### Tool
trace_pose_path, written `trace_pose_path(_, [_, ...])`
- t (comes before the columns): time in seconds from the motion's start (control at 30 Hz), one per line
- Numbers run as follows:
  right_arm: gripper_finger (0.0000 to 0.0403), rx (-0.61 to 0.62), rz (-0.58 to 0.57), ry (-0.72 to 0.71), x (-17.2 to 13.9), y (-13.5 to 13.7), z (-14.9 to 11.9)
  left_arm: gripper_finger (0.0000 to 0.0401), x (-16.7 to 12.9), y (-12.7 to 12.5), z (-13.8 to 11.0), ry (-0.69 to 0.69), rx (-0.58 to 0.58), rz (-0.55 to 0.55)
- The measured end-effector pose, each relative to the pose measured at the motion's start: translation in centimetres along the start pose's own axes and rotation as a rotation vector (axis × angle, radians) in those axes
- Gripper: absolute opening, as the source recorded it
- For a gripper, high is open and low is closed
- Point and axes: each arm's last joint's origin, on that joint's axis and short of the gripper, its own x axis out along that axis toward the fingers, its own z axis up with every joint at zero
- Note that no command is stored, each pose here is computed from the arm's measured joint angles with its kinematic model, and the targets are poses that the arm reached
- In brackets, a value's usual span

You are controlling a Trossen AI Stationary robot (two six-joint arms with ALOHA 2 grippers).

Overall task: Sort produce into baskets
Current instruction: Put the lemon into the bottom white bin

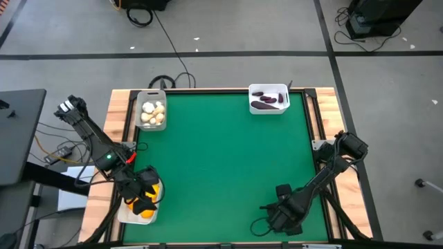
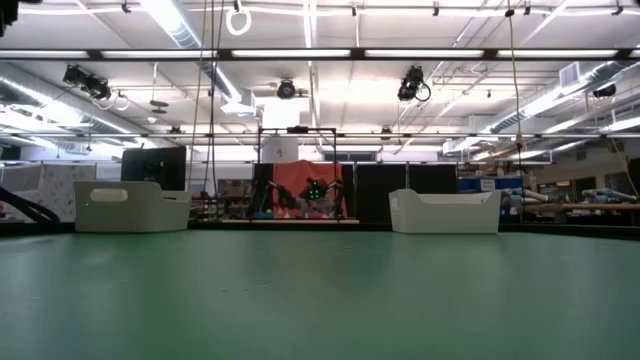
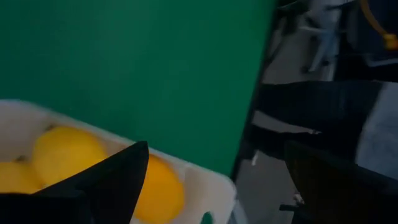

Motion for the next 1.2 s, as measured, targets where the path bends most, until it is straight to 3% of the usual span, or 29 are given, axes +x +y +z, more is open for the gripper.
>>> trace_pose_path(0.17, [0.0217, 0.087, 0.052, -0.133, -1.1, -0.7, 2.3, 0.0380, -0.1, -1.3, 0.9, -0.095, 0.090, -0.134])
trace_pose_path(0.3, [0.0216, 0.148, 0.044, -0.266, -3.0, -1.9, 4.6, 0.0380, -0.3, -1.8, 2.2, -0.232, 0.131, -0.167])
trace_pose_path(0.5, [0.0235, 0.228, -0.084, -0.514, -7.5, -5.2, 8.3, 0.0380, -0.5, -1.2, 4.6, -0.400, 0.049, -0.128])
trace_pose_path(0.77, [0.0233, 0.200, -0.258, -0.797, -13.3, -10.1, 11.8, 0.0380, -0.6, -0.8, 8.5, -0.571, -0.082, -0.184])
trace_pose_path(0.97, [0.0233, 0.177, -0.293, -0.913, -15.2, -12.8, 13.2, 0.0380, -0.1, -0.1, 10.8, -0.646, -0.154, -0.178])
trace_pose_path(1.2, [0.0233, 0.128, -0.303, -1.018, -16.3, -14.1, 14.1, 0.0380, 0.8, 1.7, 13.8, -0.734, -0.216, -0.114])
